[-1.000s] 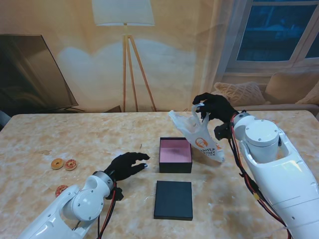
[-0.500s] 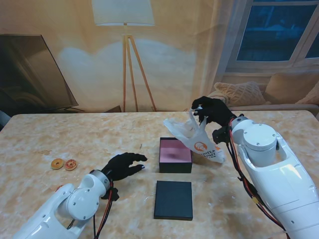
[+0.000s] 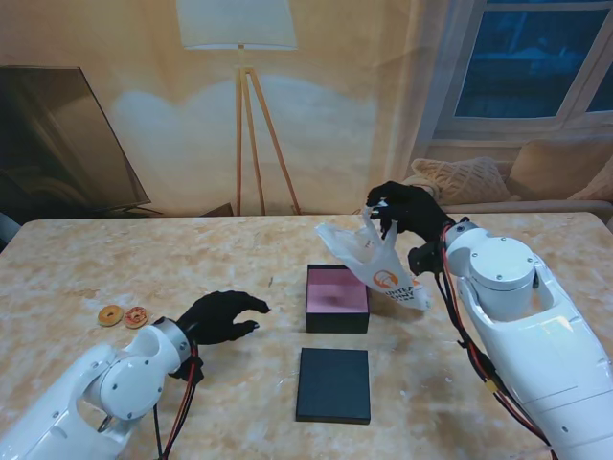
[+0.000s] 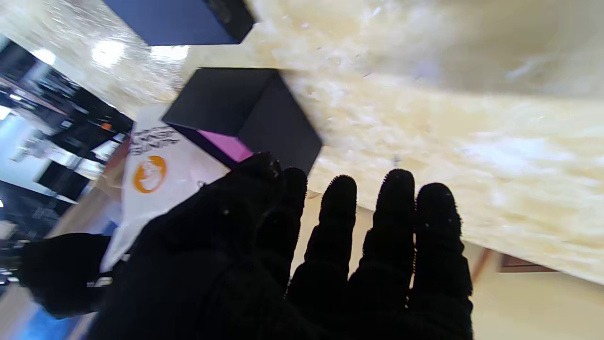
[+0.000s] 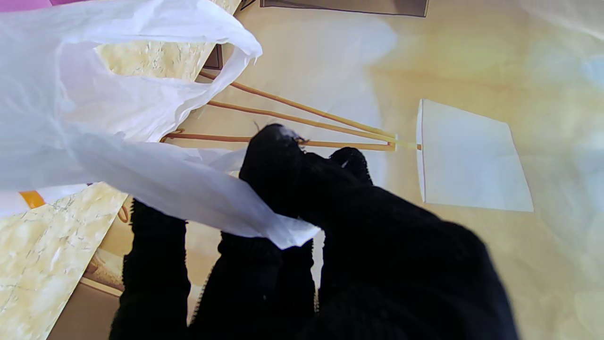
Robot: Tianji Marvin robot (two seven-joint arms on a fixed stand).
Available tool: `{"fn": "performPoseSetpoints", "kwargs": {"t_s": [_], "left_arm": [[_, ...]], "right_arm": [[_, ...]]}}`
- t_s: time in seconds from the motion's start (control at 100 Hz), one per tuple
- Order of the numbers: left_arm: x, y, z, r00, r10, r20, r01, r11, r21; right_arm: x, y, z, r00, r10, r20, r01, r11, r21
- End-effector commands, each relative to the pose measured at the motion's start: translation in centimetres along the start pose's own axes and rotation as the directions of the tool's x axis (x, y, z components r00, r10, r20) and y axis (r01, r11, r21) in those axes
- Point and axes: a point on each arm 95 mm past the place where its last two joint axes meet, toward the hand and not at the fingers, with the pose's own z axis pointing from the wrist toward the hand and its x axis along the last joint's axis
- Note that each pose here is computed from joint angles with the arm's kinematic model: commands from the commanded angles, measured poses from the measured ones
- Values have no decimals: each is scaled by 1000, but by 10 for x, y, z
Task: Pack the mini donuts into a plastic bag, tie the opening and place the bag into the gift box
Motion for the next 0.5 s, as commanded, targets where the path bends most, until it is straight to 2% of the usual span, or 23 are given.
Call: {"fn": "performPoseSetpoints", "kwargs": {"t_s": [0.0,0.25,0.49], "left_arm": [[13,-25,9,998,17,-59,-15,999,39],[46,-63,45,975,6,-220,-6,1000,-2],[74,-81,86,952,-109,-287,103,994,-37]], "right_arm": [[-1,-7,-2,1000,4,0,-4,1000,27],[-1,-7,0,1000,2,11,-2,999,36],[-1,-9,1,1000,4,16,-5,999,46]]}}
